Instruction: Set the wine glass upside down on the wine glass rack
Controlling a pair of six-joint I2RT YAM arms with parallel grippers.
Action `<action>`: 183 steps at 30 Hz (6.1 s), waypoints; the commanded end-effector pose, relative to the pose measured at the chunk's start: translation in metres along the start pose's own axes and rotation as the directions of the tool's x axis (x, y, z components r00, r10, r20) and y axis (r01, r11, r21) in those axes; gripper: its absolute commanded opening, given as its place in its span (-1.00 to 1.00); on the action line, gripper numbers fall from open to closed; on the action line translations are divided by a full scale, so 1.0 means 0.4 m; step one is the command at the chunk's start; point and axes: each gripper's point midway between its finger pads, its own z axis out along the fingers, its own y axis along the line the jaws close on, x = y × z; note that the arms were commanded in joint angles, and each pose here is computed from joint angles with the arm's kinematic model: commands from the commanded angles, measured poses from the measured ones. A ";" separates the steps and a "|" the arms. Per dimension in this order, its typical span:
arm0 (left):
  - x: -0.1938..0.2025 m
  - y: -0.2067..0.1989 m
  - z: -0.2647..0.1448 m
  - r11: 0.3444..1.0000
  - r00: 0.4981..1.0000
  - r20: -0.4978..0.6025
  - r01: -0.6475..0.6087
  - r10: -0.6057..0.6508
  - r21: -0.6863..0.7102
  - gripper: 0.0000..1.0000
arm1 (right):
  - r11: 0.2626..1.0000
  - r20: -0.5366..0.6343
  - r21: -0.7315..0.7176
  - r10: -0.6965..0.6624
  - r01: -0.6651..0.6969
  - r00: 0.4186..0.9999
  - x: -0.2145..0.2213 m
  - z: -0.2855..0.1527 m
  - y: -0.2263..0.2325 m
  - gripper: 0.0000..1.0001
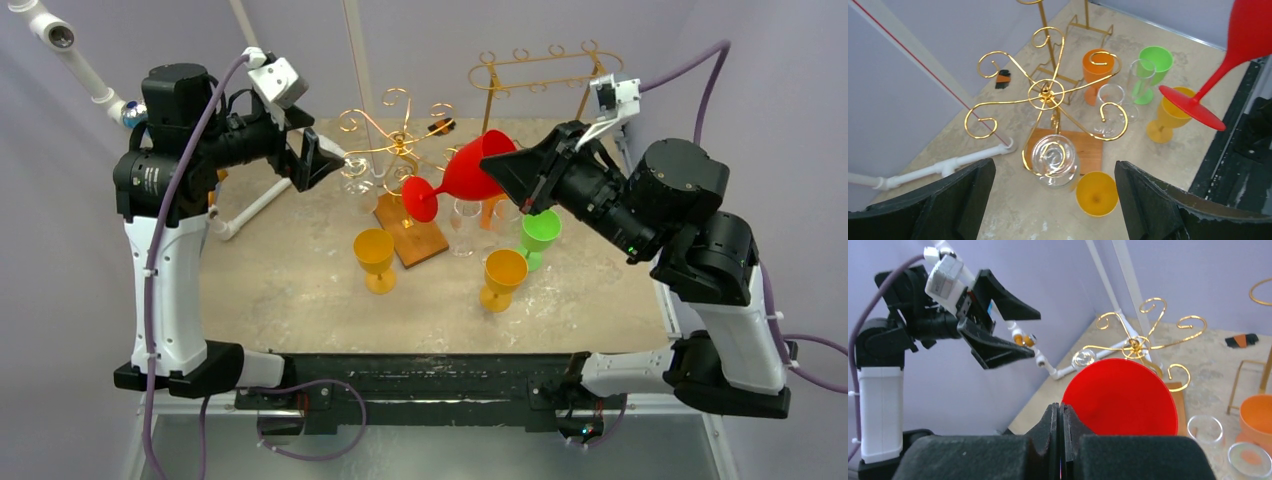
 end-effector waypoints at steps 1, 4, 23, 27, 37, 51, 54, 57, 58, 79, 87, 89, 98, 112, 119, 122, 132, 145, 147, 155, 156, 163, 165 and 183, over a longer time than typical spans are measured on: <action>-0.025 -0.081 -0.034 0.979 0.980 0.031 0.192 -0.194 0.071 0.98 | 0.999 0.103 -0.034 -0.015 0.019 0.995 -0.055 0.051 0.036 -1.00; -0.036 -0.089 -0.025 0.965 0.968 0.051 0.241 -0.247 0.101 0.99 | 0.997 0.186 -0.076 -0.007 0.021 0.983 -0.096 0.065 0.062 -1.00; -0.006 -0.114 0.006 0.932 0.948 0.023 0.308 -0.318 0.189 1.00 | 0.992 -0.017 0.036 -0.118 0.119 0.993 0.075 0.163 -0.002 -0.96; 0.003 -0.113 -0.005 0.947 0.960 0.017 0.273 -0.280 0.167 1.00 | 0.993 -0.174 0.062 -0.090 0.102 0.981 0.264 0.141 -0.079 -0.27; -0.021 -0.094 -0.019 0.968 0.973 0.041 0.221 -0.227 0.116 0.99 | 0.944 -0.341 0.284 -0.063 0.166 0.938 0.481 0.086 -0.267 0.14; -0.021 -0.086 -0.034 0.978 0.980 0.039 0.192 -0.196 0.077 0.99 | 0.822 -0.521 0.483 -0.007 0.301 0.854 0.670 0.033 -0.441 0.12; -0.015 -0.083 -0.033 0.979 0.980 0.030 0.192 -0.194 0.070 0.99 | 0.807 -0.534 0.499 -0.001 0.316 0.845 0.693 0.034 -0.466 0.13; -0.014 -0.084 -0.037 0.981 0.982 0.030 0.183 -0.185 0.067 0.99 | 0.795 -0.557 0.507 0.006 0.334 0.831 0.725 0.031 -0.491 0.13; -0.014 -0.084 -0.038 0.981 0.982 0.029 0.182 -0.184 0.064 0.99 | 0.790 -0.562 0.511 0.009 0.339 0.827 0.734 0.030 -0.501 0.12; 0.001 -0.093 -0.024 0.977 0.982 0.005 0.186 -0.188 0.108 1.00 | 0.975 -0.315 0.199 -0.036 0.103 0.948 0.333 -0.028 -0.236 -1.00; -0.024 -0.123 -0.027 0.966 0.980 0.042 0.184 -0.195 0.181 1.00 | 0.996 -0.081 -0.065 -0.059 0.054 0.995 0.040 -0.047 -0.030 -1.00; -0.034 -0.139 -0.031 0.958 0.977 0.056 0.188 -0.204 0.219 1.00 | 0.993 -0.018 -0.106 -0.054 0.052 0.998 -0.005 -0.018 0.006 -1.00; -0.079 -0.183 -0.032 0.900 0.946 0.084 0.267 -0.313 0.345 1.00 | 0.975 0.169 -0.209 -0.037 0.072 0.985 -0.119 0.120 0.107 -1.00; -0.065 -0.039 0.018 0.937 0.926 0.142 0.345 -0.350 0.060 0.71 | 0.952 0.232 -0.300 0.017 0.055 0.972 -0.134 0.165 0.163 -1.00; -0.092 -0.066 0.040 0.908 0.898 0.169 0.376 -0.406 0.186 0.59 | 0.934 0.199 -0.353 0.029 0.044 0.980 -0.078 0.182 0.182 -1.00; -0.084 -0.072 0.056 0.896 0.897 0.144 0.381 -0.418 0.228 0.39 | 0.915 0.207 -0.400 0.046 0.042 0.977 -0.064 0.174 0.201 -1.00; -0.079 -0.019 0.058 0.956 0.946 0.151 0.272 -0.287 0.112 -1.00 | 0.911 0.201 -0.408 0.035 0.052 0.979 -0.027 0.156 0.192 -1.00; -0.177 -0.010 -0.056 0.888 0.834 0.305 -0.437 0.460 -0.145 -1.00 | 0.935 -0.094 -0.355 -0.043 0.007 0.995 0.085 0.081 0.150 0.79; -0.179 -0.036 -0.079 0.803 0.738 0.321 -0.566 0.594 -0.185 -1.00 | 0.947 -0.121 -0.319 -0.067 0.025 0.990 0.089 0.064 0.129 0.96; -0.183 -0.130 -0.127 0.527 0.424 0.372 -0.814 0.826 -0.244 -1.00 | 0.939 -0.217 -0.331 -0.170 0.091 0.961 0.145 0.117 0.133 0.98; -0.189 -0.138 -0.134 0.502 0.391 0.378 -0.825 0.839 -0.260 -1.00 | 0.935 -0.241 -0.343 -0.183 0.092 0.953 0.171 0.144 0.138 0.98; -0.194 -0.165 -0.154 0.383 0.255 0.376 -0.867 0.891 -0.320 -1.00 | 0.861 -0.139 -0.504 -0.163 0.072 0.977 0.201 0.189 0.203 0.98; -0.197 -0.169 -0.158 0.377 0.246 0.380 -0.868 0.892 -0.323 -1.00 | 0.850 -0.109 -0.522 -0.151 0.073 0.983 0.201 0.196 0.209 0.98; -0.178 -0.192 -0.148 0.339 0.201 0.412 -0.893 0.888 -0.295 -1.00 | 0.770 -0.181 -0.638 -0.133 -0.014 0.974 0.321 0.291 0.261 0.98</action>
